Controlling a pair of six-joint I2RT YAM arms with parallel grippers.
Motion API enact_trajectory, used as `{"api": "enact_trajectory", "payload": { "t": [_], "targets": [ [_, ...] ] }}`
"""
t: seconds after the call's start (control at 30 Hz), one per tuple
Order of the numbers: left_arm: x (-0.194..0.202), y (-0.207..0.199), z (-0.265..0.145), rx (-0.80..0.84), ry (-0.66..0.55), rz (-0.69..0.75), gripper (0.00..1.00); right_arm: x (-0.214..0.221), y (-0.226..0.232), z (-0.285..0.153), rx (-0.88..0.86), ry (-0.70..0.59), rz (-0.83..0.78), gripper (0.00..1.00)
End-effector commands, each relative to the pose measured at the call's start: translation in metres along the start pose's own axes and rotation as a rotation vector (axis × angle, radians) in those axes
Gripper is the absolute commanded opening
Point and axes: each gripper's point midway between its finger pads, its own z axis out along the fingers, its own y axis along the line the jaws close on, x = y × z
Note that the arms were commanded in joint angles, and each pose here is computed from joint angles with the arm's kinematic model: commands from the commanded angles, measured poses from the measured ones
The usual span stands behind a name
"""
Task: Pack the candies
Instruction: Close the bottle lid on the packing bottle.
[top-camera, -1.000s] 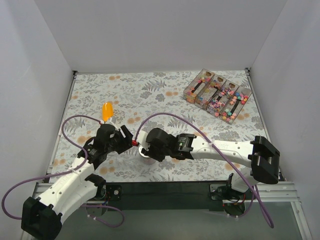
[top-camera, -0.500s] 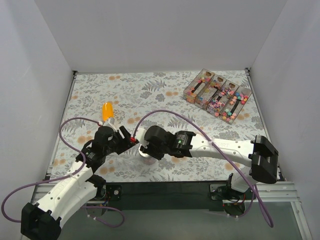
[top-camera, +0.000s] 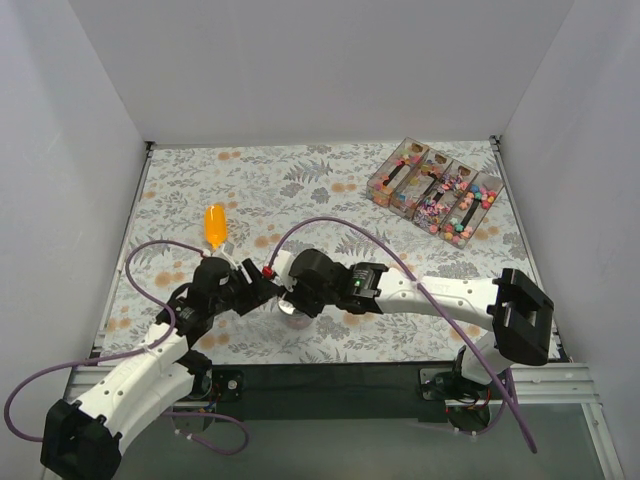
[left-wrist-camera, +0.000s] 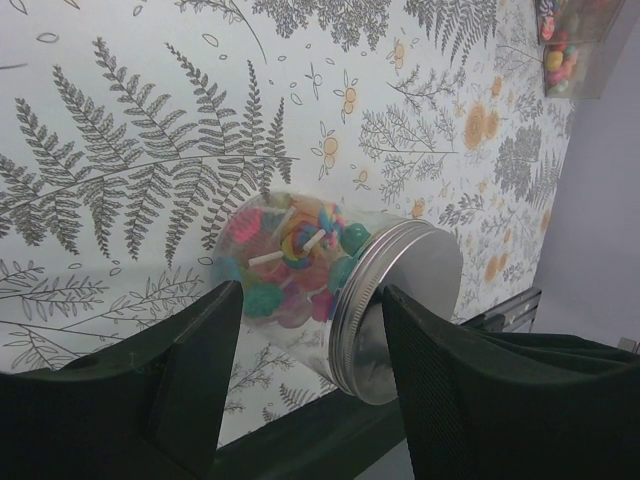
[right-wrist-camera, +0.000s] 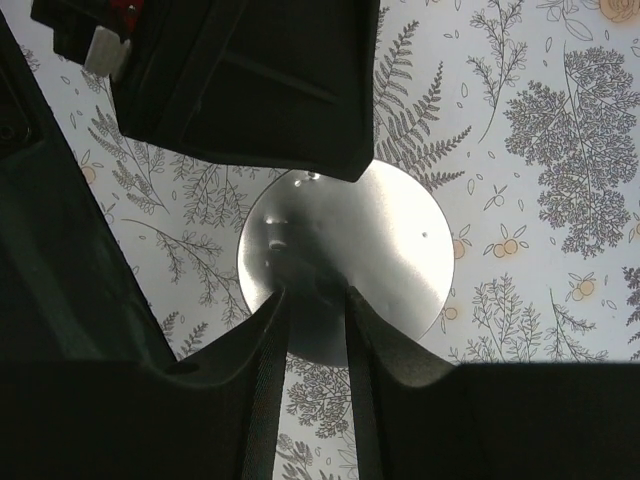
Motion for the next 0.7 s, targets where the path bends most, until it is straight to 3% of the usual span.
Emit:
{"api": "enact_trajectory", "payload": {
  "t": [0.0,0.23,0.67],
  "targets": [
    [0.012,0.006,0.006,-0.006,0.043,-0.023,0.56,0.046,-0.008,0.005,0.014,0.146,0.013,0.35],
    [0.026,0.028,0.019,-0.084,0.083,-0.062,0.41,0.069,-0.022,0.009,0.025,0.193,0.049,0.35],
    [0.033,0.018,0.053,-0.079,0.130,-0.086,0.40,0.118,-0.049,0.015,0.050,0.261,0.126,0.35]
  ]
}}
